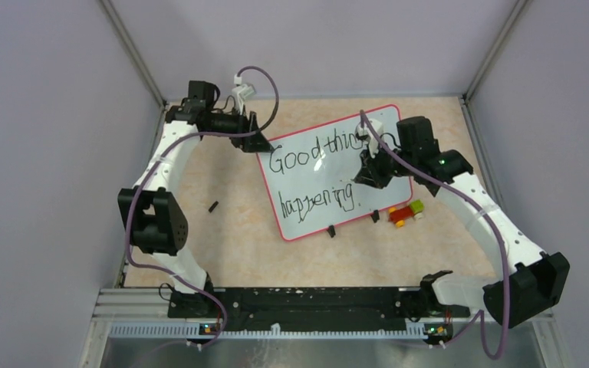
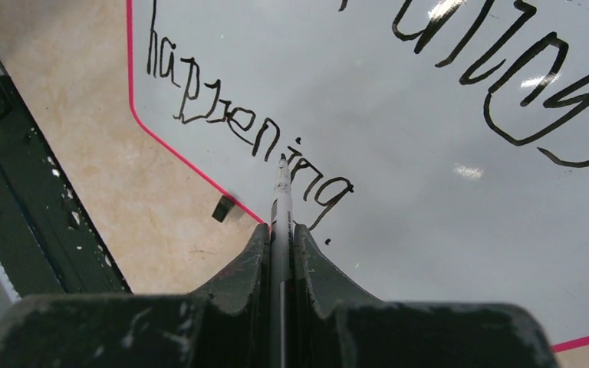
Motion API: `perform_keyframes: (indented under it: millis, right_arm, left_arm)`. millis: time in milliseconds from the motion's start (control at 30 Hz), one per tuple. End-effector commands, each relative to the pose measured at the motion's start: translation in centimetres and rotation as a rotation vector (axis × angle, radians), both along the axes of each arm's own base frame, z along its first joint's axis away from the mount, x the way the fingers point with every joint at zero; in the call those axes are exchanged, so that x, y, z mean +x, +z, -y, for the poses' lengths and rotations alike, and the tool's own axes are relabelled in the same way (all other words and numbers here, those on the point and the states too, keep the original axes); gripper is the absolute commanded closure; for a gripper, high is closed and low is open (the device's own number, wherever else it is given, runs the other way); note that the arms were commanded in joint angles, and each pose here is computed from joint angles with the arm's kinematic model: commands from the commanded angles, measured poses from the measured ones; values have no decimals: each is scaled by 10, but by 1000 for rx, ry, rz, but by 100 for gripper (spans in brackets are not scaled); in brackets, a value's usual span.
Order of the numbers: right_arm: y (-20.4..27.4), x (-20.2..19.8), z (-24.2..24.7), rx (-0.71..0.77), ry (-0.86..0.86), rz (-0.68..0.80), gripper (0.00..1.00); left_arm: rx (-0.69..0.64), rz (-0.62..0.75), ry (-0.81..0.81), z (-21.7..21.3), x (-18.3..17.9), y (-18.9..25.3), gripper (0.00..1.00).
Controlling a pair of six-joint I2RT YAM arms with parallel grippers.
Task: Write a sentence on the whiteboard
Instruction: Write a sentence on the whiteboard, then pick up the pen cap from the center of the board.
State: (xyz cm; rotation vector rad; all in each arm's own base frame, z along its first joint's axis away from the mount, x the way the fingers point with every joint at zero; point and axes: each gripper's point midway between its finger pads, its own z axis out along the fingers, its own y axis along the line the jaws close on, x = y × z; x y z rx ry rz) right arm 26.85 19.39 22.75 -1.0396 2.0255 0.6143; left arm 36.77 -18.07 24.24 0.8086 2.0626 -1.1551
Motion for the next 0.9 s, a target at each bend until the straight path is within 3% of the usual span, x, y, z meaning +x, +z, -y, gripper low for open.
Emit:
perform_keyframes:
  millis: [0, 200, 500, 667, 867]
  right_arm:
    - [34, 2, -9, 94, 14, 52, 100]
    - [37, 1, -13, 137, 14, 62, 100]
    - [26, -2, -20, 172, 30, 32, 100]
    - [31, -4, -23, 190, 42, 29, 100]
    - [35, -6, -23, 198, 45, 23, 100]
  left_arm:
    - [-4, 144, 75, -30, 9, 54, 19]
    - [120, 211, 261, -109, 10, 72, 13]
    - [479, 25, 346, -207, -41, -41, 22]
    - [604, -48, 286, -223, -64, -100, 28]
    - [696, -93, 255, -216, -63, -144, 33]
